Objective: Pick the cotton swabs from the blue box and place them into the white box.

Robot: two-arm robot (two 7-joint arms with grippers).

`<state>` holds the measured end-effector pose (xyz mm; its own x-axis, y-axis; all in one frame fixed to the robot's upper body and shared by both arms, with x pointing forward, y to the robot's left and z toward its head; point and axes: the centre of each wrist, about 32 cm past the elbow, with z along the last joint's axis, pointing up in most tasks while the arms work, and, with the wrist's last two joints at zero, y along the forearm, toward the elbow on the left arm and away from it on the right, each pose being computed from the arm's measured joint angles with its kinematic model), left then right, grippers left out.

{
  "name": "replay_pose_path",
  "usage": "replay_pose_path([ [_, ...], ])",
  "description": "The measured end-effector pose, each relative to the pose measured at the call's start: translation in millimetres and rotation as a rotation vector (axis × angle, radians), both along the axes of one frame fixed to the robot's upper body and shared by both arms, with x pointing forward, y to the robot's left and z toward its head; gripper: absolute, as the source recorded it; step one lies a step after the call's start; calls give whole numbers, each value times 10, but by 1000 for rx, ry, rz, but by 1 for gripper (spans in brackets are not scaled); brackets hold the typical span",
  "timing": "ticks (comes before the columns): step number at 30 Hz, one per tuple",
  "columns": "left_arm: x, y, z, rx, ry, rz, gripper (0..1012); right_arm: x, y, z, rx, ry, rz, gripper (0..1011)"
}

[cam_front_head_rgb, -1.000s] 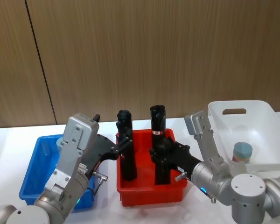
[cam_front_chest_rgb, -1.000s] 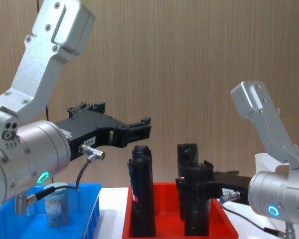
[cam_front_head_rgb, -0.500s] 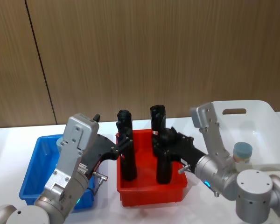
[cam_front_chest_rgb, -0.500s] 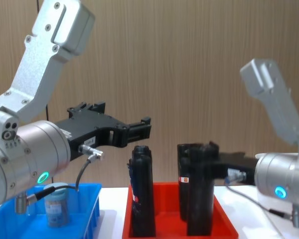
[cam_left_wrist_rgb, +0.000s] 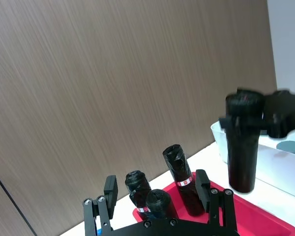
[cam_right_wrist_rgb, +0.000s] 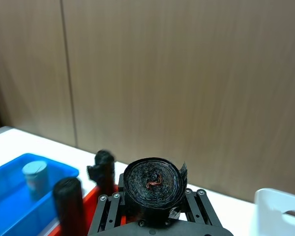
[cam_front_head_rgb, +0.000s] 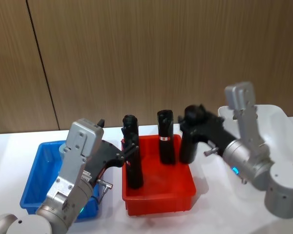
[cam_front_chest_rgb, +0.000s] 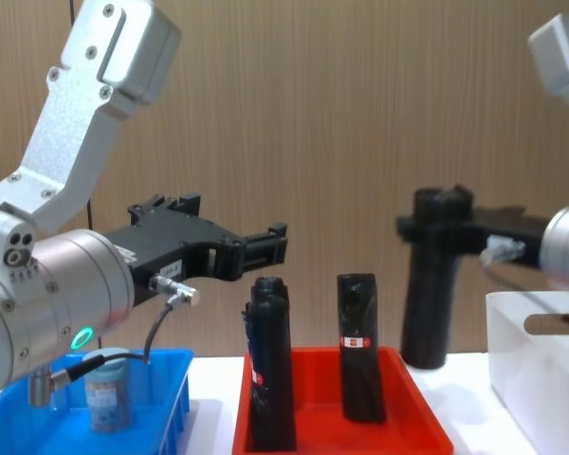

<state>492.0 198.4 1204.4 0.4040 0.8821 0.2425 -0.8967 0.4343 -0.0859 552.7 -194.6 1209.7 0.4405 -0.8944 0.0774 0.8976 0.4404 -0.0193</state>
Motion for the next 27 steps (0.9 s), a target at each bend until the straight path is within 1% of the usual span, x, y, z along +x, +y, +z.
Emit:
replay_pose_path([
  [1, 0, 0, 0, 0, 0, 0, 1000, 7, -38, 40, 1, -12, -13, 525],
  [7, 0, 0, 0, 0, 0, 0, 1000, 43, -179, 154, -3, -49, -61, 525],
  [11, 0, 0, 0, 0, 0, 0, 1000, 92, -316, 240, -15, -80, -107, 525],
  [20, 0, 0, 0, 0, 0, 0, 1000, 213, -559, 303, -41, -114, -196, 525],
  [27, 0, 0, 0, 0, 0, 0, 1000, 326, -697, 276, -57, -119, -254, 525],
])
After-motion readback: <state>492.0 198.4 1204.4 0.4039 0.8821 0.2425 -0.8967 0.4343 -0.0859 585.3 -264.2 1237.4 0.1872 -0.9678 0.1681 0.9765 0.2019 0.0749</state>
